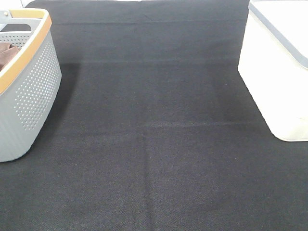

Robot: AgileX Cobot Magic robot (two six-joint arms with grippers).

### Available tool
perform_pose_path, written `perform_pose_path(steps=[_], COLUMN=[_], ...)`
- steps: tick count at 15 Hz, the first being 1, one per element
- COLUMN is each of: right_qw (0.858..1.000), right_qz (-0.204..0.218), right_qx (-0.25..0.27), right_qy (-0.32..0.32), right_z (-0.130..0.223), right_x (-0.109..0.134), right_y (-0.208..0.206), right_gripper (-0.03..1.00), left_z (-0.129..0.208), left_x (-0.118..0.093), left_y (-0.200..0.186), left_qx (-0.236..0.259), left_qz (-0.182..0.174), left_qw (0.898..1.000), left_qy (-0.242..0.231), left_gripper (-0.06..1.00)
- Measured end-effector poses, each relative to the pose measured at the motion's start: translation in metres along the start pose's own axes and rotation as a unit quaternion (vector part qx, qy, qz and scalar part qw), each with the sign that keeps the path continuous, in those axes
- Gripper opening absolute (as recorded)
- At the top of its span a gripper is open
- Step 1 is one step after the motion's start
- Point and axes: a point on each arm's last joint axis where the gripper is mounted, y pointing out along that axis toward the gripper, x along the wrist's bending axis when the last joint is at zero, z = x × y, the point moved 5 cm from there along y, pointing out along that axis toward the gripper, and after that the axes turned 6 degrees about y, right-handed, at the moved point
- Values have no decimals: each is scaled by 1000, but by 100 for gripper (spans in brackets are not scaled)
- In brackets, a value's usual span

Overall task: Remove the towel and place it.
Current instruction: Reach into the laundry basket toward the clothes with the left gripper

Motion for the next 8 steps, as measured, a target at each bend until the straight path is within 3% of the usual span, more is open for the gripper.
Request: perform_pose_path(steps=[8], right_qw=[1000], right_qz=[0], right_qx=[0], right_qy=[0], right_z=[0], right_x=[0], right_y=[0], right_gripper=[66], left_z=[0], left_x=[0], left_y=[0], left_qx=[0], left_qz=[0], left_qw=[1000], left_qy=[0], left_gripper=[56])
